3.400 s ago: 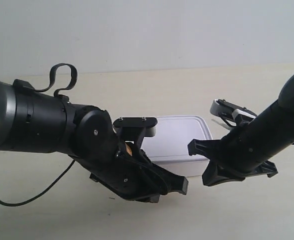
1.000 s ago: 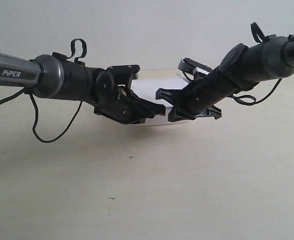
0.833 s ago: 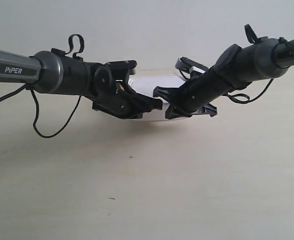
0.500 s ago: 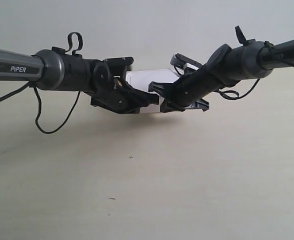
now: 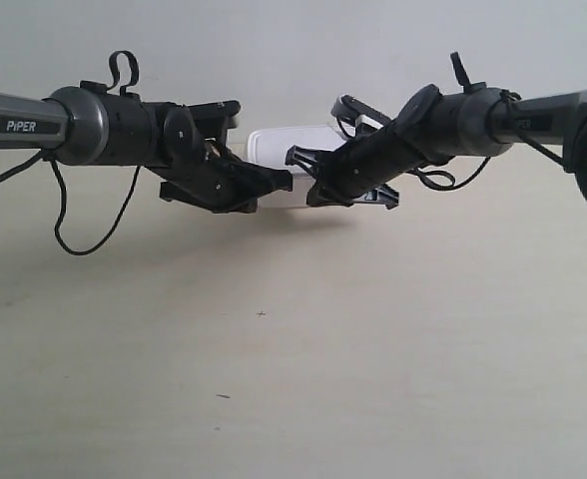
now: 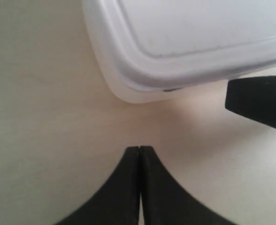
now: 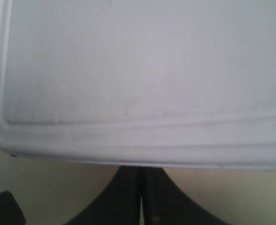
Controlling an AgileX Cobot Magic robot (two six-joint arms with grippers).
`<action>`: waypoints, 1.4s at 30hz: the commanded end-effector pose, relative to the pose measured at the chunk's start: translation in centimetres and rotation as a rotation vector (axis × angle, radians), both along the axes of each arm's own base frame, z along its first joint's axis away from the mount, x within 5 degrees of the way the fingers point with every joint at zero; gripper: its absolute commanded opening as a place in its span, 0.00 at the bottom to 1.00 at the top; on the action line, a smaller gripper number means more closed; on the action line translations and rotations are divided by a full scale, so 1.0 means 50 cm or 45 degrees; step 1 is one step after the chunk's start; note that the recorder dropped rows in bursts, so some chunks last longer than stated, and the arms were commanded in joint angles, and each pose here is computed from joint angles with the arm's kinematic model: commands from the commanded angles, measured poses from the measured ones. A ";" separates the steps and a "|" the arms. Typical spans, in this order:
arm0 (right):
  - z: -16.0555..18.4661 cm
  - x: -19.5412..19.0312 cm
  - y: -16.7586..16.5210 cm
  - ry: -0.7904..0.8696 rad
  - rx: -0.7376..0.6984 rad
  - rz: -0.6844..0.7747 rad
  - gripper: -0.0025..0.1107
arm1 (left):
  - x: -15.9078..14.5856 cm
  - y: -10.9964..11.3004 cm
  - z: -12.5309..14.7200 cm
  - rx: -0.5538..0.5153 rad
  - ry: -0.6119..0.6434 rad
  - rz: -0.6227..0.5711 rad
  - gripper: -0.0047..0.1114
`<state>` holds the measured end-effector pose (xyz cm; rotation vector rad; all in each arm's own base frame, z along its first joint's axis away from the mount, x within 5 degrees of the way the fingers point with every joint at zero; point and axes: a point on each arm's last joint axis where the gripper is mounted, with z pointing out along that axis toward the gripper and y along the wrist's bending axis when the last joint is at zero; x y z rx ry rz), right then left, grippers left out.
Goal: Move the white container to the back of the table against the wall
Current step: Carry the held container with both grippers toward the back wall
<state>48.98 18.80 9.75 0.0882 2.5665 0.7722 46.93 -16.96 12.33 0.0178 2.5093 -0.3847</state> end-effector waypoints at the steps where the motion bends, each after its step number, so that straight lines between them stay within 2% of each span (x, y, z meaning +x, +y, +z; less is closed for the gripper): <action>1: 0.004 0.018 0.000 -0.046 0.001 -0.018 0.02 | 0.003 0.001 0.004 -0.002 -0.008 0.000 0.04; 8: 0.001 0.044 0.006 -0.091 0.018 -0.043 0.02 | -0.002 0.003 0.000 0.034 0.026 -0.035 0.04; 21: 0.009 0.068 0.000 -0.199 0.007 -0.112 0.02 | 0.008 0.031 -0.001 0.034 0.029 0.002 0.04; 42: 0.019 0.082 -0.007 -0.298 0.002 -0.187 0.02 | 0.008 0.033 -0.001 0.058 0.021 -0.015 0.04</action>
